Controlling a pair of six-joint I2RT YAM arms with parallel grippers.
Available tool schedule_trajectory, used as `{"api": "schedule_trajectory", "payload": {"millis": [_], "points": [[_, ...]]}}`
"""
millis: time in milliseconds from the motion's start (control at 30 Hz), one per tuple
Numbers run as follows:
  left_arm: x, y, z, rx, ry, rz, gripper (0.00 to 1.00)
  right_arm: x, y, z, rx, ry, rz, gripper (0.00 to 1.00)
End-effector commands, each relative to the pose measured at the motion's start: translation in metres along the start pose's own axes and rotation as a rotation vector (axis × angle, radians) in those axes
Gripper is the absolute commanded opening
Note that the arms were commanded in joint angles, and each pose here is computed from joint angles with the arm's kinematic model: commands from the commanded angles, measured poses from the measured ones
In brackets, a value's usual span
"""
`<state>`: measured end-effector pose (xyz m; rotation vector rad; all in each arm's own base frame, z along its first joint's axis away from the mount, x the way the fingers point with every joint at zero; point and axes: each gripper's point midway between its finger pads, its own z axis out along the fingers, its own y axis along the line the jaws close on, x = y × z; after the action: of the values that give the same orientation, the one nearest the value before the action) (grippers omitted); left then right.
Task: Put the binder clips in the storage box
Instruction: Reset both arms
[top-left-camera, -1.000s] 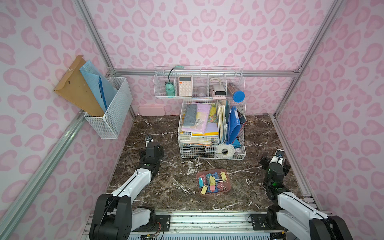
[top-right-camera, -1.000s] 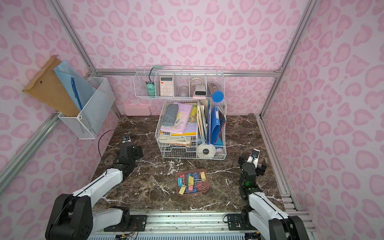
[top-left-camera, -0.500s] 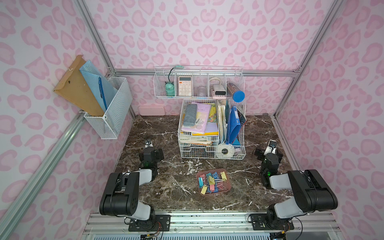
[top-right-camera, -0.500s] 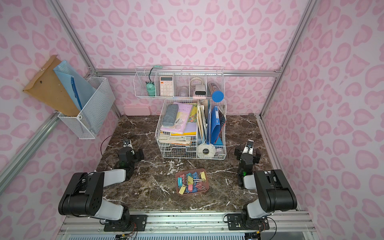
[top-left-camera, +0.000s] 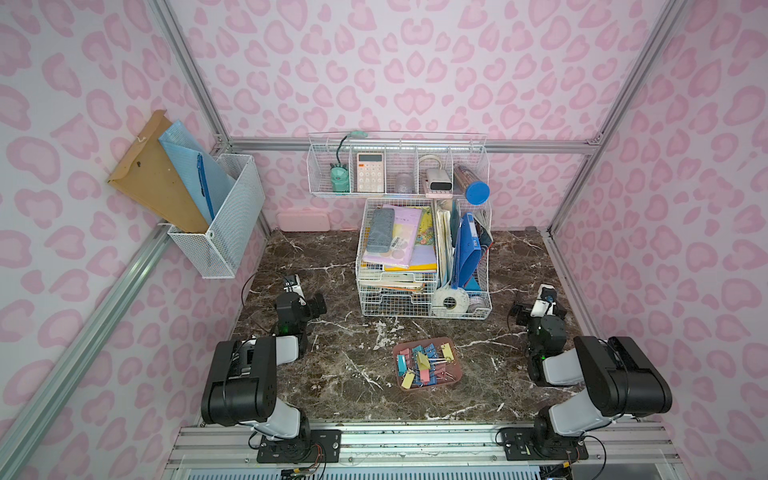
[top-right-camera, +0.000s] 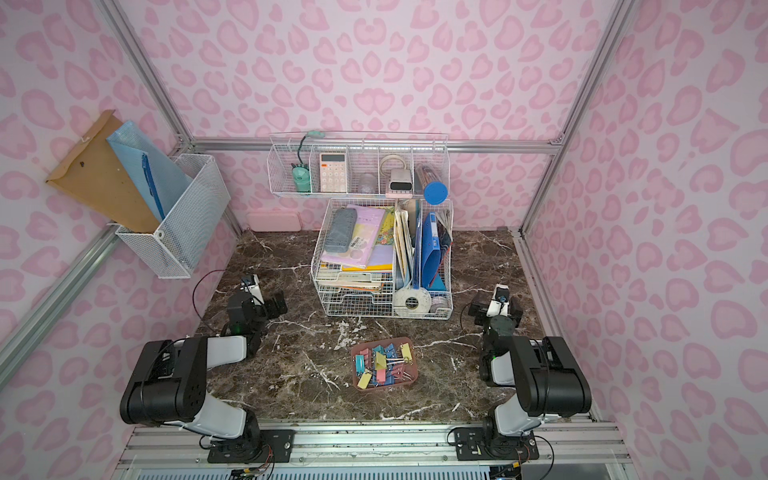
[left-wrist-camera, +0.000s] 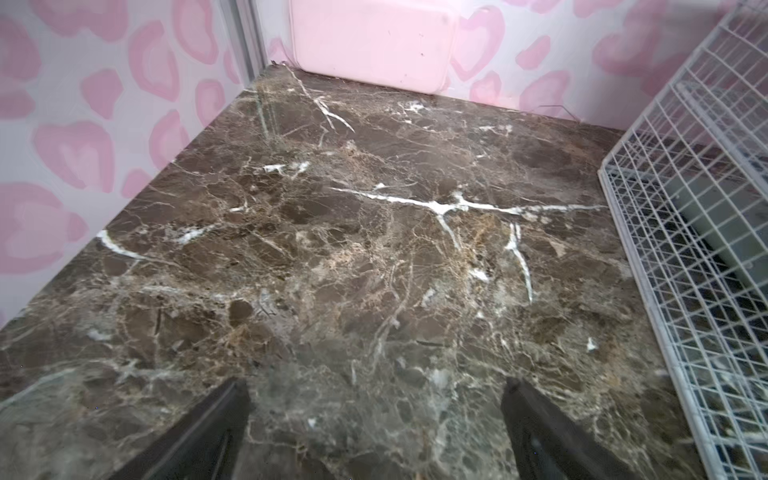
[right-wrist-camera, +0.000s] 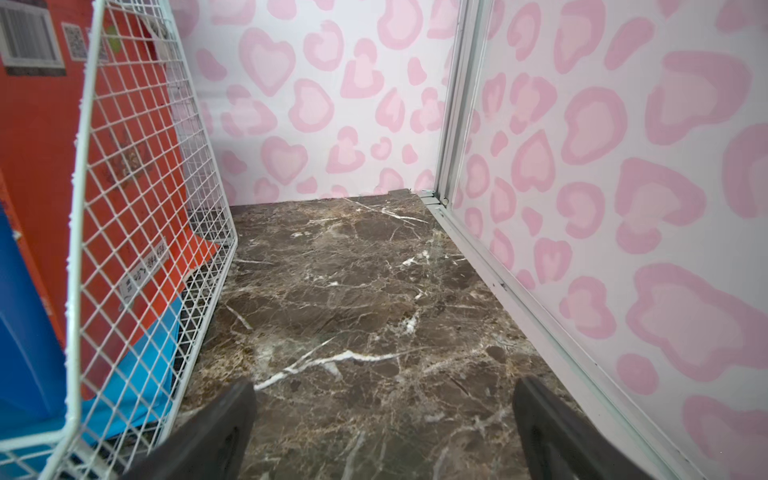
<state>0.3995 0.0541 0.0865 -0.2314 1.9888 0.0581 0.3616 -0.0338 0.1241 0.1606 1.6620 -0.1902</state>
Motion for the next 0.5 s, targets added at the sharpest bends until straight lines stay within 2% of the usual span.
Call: {"api": "schedule_trajectory", "payload": {"millis": [0, 467], "points": [[0.0013, -0.0007, 0.0002, 0.005, 0.01, -0.011, 0.99, -0.0112, 0.0008, -0.0003, -0.002, -0.045, 0.006, 0.99], [0.0014, -0.0009, 0.0003, 0.006, 0.011, -0.011, 1.0, -0.0119, 0.0031, -0.0002, 0.001, -0.047, -0.007, 1.0]]}}
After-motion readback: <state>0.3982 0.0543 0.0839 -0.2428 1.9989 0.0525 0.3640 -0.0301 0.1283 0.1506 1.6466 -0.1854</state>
